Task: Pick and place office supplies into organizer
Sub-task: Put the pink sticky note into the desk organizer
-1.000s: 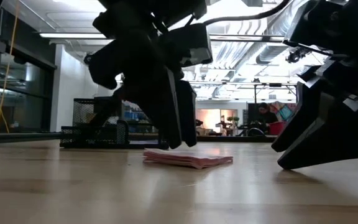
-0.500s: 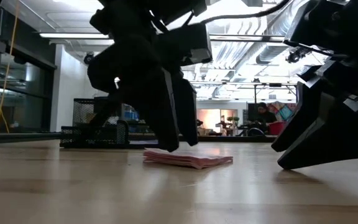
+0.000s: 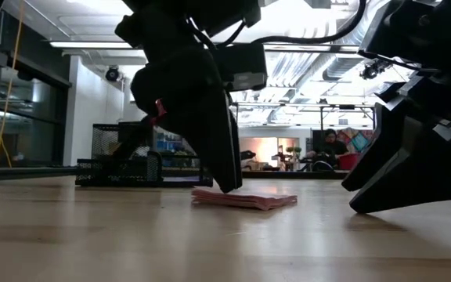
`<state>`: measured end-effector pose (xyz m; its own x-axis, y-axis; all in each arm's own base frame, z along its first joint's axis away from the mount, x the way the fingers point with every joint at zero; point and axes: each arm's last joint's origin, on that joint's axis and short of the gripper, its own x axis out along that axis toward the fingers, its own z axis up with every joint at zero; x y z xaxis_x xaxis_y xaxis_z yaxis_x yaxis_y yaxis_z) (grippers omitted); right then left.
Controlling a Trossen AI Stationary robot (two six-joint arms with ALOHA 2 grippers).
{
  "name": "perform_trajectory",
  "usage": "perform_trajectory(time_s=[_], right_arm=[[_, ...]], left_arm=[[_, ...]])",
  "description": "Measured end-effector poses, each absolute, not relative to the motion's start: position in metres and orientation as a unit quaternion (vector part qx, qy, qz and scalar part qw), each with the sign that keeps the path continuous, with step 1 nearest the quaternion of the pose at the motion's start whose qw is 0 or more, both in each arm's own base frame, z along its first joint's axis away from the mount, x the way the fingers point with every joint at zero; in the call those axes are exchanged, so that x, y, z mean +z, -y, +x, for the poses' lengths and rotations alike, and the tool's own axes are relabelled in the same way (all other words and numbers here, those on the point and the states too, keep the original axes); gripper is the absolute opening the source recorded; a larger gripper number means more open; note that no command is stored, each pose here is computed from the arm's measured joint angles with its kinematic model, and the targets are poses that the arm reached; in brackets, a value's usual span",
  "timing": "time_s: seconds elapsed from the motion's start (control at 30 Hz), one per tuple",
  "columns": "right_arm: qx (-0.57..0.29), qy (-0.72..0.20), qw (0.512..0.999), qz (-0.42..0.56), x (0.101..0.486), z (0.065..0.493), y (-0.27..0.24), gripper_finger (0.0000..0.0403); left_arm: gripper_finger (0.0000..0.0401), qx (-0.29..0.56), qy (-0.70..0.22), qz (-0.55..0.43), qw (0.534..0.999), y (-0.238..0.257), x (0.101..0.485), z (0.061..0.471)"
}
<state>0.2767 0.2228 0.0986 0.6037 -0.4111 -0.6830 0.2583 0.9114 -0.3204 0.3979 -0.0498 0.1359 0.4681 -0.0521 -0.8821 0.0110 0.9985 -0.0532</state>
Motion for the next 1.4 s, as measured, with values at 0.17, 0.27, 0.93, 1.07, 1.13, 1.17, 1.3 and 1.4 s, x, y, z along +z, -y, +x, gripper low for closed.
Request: perform_trajectory(time_s=[0.17,0.27,0.93,1.07,1.13,1.17,1.3,1.4], right_arm=[[-0.188,-0.401,0.891,-0.094,0.098,0.277,-0.223,0.0169],[-0.189,-0.401,0.892,-0.094,0.098,0.277,-0.223,0.017],[-0.191,-0.395,0.894,-0.093,0.099,0.278,-0.223,0.0169],[-0.191,-0.395,0.894,-0.093,0.099,0.278,-0.223,0.0169],[-0.192,-0.396,0.893,-0.095,0.098,0.277,-0.223,0.0169],[-0.192,-0.398,0.892,-0.098,0.098,0.277,-0.223,0.017],[-0.181,-0.397,0.892,-0.118,0.099,0.271,-0.228,0.017],[-0.165,-0.363,0.903,-0.159,0.103,0.259,-0.243,0.017]], left_arm=[[0.0389,0.01,-0.525,-0.025,0.851,0.048,0.135,0.396],[0.0398,0.008,-0.533,-0.004,0.846,0.052,0.134,0.393],[0.0392,-0.002,-0.533,0.014,0.846,0.06,0.125,0.396],[0.0392,0.013,-0.533,-0.002,0.846,0.06,0.122,0.397],[0.0392,0.021,-0.528,-0.013,0.849,0.06,0.121,0.398],[0.0392,0.022,-0.525,-0.016,0.851,0.061,0.121,0.398],[0.0392,0.028,-0.513,-0.025,0.858,0.061,0.121,0.401],[0.0392,0.023,-0.508,-0.028,0.861,0.062,0.121,0.402]])
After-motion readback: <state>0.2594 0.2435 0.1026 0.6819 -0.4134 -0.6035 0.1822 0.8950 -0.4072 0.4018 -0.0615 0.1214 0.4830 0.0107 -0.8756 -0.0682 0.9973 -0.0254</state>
